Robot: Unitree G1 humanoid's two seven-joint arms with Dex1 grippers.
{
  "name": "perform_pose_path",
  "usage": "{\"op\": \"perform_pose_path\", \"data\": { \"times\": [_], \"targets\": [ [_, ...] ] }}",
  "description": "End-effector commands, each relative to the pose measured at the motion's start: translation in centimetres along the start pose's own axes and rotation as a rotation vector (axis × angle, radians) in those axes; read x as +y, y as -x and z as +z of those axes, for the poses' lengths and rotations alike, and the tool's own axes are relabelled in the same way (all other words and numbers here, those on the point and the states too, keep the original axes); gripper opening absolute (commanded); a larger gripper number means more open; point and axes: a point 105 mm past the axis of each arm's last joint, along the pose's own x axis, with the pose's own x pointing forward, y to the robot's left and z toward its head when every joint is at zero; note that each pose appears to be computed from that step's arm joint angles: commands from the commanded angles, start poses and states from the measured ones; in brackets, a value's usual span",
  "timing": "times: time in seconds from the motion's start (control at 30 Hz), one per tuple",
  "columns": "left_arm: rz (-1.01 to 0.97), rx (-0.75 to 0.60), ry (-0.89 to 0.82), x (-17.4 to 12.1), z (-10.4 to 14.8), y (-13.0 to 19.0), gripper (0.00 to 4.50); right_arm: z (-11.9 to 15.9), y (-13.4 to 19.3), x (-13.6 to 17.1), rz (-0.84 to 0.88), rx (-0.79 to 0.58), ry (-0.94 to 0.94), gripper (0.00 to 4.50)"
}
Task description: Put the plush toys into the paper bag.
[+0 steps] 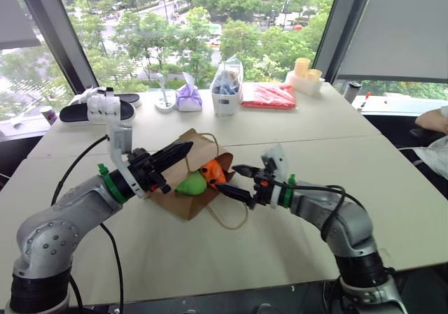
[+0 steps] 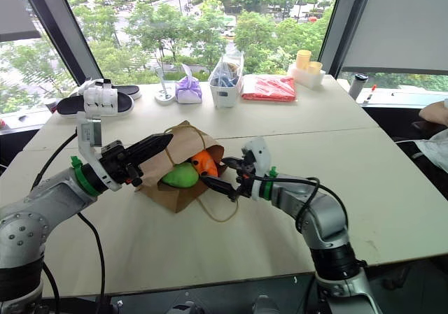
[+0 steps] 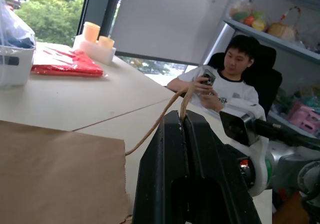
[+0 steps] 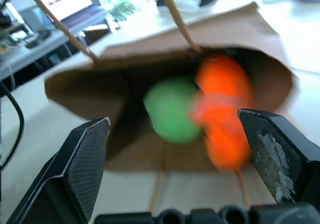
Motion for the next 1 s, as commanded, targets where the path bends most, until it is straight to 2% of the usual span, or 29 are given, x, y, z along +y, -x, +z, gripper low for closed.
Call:
{"op": "perform_pose_path", "data": {
  "times": [0.03, 0.13, 0.33, 0.37, 0.43, 0.47, 0.67, 0.8, 1.0],
  "targets": [
    [-0.02, -0.043, -0.041, -0.4, 1.0, -0.1, 0.0, -3.2, 0.3, -1.3, -0.089, 0.102, 0.018, 4.45],
    [-0.025, -0.045, -0.044, -0.6, 1.0, -0.1, 0.0, -5.5, 0.3, -2.3, -0.153, 0.179, 0.059, 4.45],
    [-0.023, -0.043, -0.053, -0.7, 0.9, -0.2, 0.0, -6.5, -0.4, -3.5, -0.209, 0.215, 0.126, 4.45],
    [-0.024, -0.042, -0.053, -0.8, 0.8, -0.3, 0.0, -6.6, -0.5, -3.5, -0.205, 0.215, 0.132, 4.22],
    [-0.025, -0.041, -0.052, -0.9, 0.8, -0.3, 0.0, -6.6, -0.8, -3.5, -0.204, 0.225, 0.156, 3.63],
    [-0.024, -0.04, -0.052, -0.9, 0.7, -0.4, 0.0, -6.6, -1.0, -3.5, -0.2, 0.23, 0.169, 3.17],
    [-0.019, -0.043, -0.054, -0.8, 0.9, -0.3, 0.0, -5.7, -1.6, -3.4, -0.185, 0.225, 0.235, 0.06],
    [-0.017, -0.051, -0.056, -0.7, 1.1, -0.3, 0.0, -3.2, -1.3, -3.5, -0.168, 0.178, 0.268, 0.06],
    [-0.018, -0.09, -0.072, -0.5, 2.1, -0.6, 0.0, 4.6, 0.6, -4.1, -0.15, 0.022, 0.285, 0.06]
  ]
}}
